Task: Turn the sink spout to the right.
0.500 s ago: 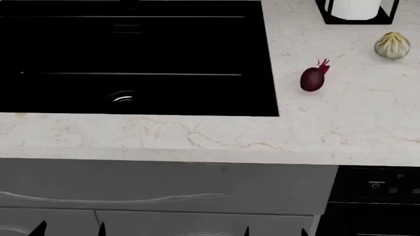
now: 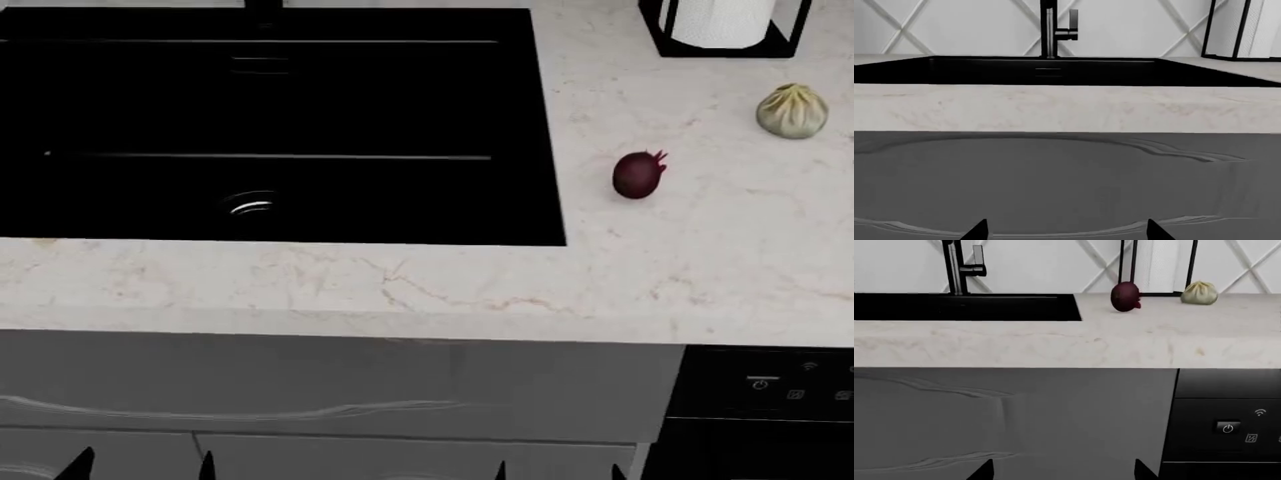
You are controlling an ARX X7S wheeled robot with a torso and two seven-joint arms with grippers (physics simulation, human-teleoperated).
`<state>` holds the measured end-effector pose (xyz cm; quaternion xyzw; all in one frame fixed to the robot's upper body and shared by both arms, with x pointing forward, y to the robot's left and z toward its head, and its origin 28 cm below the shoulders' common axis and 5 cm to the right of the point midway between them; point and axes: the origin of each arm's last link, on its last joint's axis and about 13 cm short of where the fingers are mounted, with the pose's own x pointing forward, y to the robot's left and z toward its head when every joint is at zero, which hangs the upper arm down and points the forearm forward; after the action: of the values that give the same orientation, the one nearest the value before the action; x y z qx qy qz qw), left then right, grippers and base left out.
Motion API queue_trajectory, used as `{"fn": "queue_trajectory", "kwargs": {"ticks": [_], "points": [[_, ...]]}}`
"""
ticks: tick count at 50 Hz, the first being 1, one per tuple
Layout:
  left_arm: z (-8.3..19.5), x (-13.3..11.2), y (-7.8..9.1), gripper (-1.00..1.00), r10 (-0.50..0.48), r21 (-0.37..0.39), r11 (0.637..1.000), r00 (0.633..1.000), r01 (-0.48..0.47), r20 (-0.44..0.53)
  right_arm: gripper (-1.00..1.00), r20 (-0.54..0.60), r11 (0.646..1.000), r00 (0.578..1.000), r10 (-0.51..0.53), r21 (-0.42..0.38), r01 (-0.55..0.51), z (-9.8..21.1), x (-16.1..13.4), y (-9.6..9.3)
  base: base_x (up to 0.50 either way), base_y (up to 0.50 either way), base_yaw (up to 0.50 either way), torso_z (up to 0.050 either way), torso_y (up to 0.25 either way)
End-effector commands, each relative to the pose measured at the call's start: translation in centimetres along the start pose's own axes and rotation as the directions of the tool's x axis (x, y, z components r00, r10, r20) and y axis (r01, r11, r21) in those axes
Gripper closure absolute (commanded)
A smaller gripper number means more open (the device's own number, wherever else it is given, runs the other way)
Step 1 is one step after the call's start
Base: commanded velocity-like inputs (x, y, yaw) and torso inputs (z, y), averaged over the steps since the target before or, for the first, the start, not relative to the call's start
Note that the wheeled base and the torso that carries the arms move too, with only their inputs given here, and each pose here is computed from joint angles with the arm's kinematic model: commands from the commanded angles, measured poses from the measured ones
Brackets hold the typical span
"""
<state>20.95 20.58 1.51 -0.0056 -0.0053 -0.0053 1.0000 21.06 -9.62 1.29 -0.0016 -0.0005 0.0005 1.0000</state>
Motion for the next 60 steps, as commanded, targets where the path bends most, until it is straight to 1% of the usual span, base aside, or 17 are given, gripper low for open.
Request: {"fn": "queue_trajectory", "kwargs": {"ticks": [1,13,17,29,34,35,36,37,38,39,44,45,50,60], "points": [[0.0,0.0,0.1,-1.00,0.001,-0.001,1.000,1.000,-0.001,-0.001,-1.00,0.001,1.000,1.000,-0.001,-0.006,0.001,-0.1,0.0,0.0,0.00,0.00,0.00,0.050,0.000],[-0.1,0.1,0.0,-1.00,0.005,-0.001,1.000,1.000,-0.005,-0.001,-1.00,0.000,1.000,1.000,-0.006,0.002,0.006,-0.1,0.0,0.0,0.00,0.00,0.00,0.050,0.000],[0.0,0.0,0.1,-1.00,-0.004,-0.016,1.000,1.000,0.004,0.007,-1.00,0.000,1.000,1.000,-0.007,0.003,0.007,0.0,0.0,0.0,0.00,0.00,0.00,0.050,0.000],[0.0,-0.1,0.1,-1.00,-0.006,-0.011,1.000,1.000,0.006,0.009,-1.00,0.001,1.000,1.000,-0.011,0.004,0.011,0.1,0.0,-0.1,0.00,0.00,0.00,0.050,0.000],[0.0,0.0,0.1,-1.00,0.003,-0.028,1.000,1.000,-0.003,0.003,-1.00,-0.002,1.000,1.000,-0.013,0.006,0.014,0.1,0.0,-0.1,0.00,0.00,0.00,0.050,0.000],[0.2,-0.1,0.1,-1.00,0.007,-0.033,0.999,1.000,-0.006,0.017,-1.00,0.000,1.000,1.000,-0.009,0.011,0.009,0.1,-0.1,-0.1,0.00,0.00,0.00,0.000,0.000],[0.2,-0.1,0.1,-1.00,0.014,-0.017,1.000,1.000,-0.013,0.022,-1.00,0.000,1.000,1.000,-0.013,0.016,0.013,0.1,-0.1,-0.1,0.00,0.00,0.00,0.000,0.000],[0.4,-0.1,0.2,-1.00,0.018,-0.032,0.999,1.000,-0.017,0.020,-1.00,-0.003,1.000,1.000,-0.017,0.013,0.017,0.1,-0.3,-0.1,0.00,0.00,0.00,0.000,0.000],[0.5,-0.1,0.2,-1.00,0.025,-0.032,0.999,0.999,-0.024,0.022,-1.00,-0.008,0.999,0.999,-0.033,0.012,0.033,0.2,-0.3,-0.2,0.00,0.00,0.00,0.000,0.000],[0.5,-0.1,0.3,-1.00,0.034,-0.033,0.999,0.999,-0.034,0.024,-1.00,-0.004,0.999,0.999,-0.043,0.027,0.043,0.5,-0.2,-0.4,0.00,0.00,0.00,0.000,0.000],[0.9,-0.2,0.5,-1.00,0.045,-0.026,0.999,0.998,-0.044,0.036,-1.00,0.004,0.998,0.998,-0.056,0.007,0.056,1.1,-0.5,-0.7,0.00,0.00,0.00,0.000,0.000],[1.3,-0.2,0.7,-1.00,0.070,-0.013,0.998,0.997,-0.069,0.044,-1.00,0.015,0.998,0.998,-0.060,-0.019,0.060,1.5,-0.5,-1.0,0.00,0.00,0.00,0.000,0.000],[1.9,-0.3,0.7,-1.00,0.074,-0.011,0.997,0.996,-0.073,0.051,-1.00,0.036,0.997,0.997,-0.066,-0.031,0.067,2.7,-0.7,-1.4,0.00,0.00,0.00,0.000,0.000],[3.5,0.0,1.0,-1.00,0.091,-0.002,0.996,0.992,-0.092,0.085,-1.00,0.068,0.998,0.996,-0.055,-0.038,0.058,4.4,-0.6,-1.5,0.00,0.00,0.00,0.000,0.000]]}}
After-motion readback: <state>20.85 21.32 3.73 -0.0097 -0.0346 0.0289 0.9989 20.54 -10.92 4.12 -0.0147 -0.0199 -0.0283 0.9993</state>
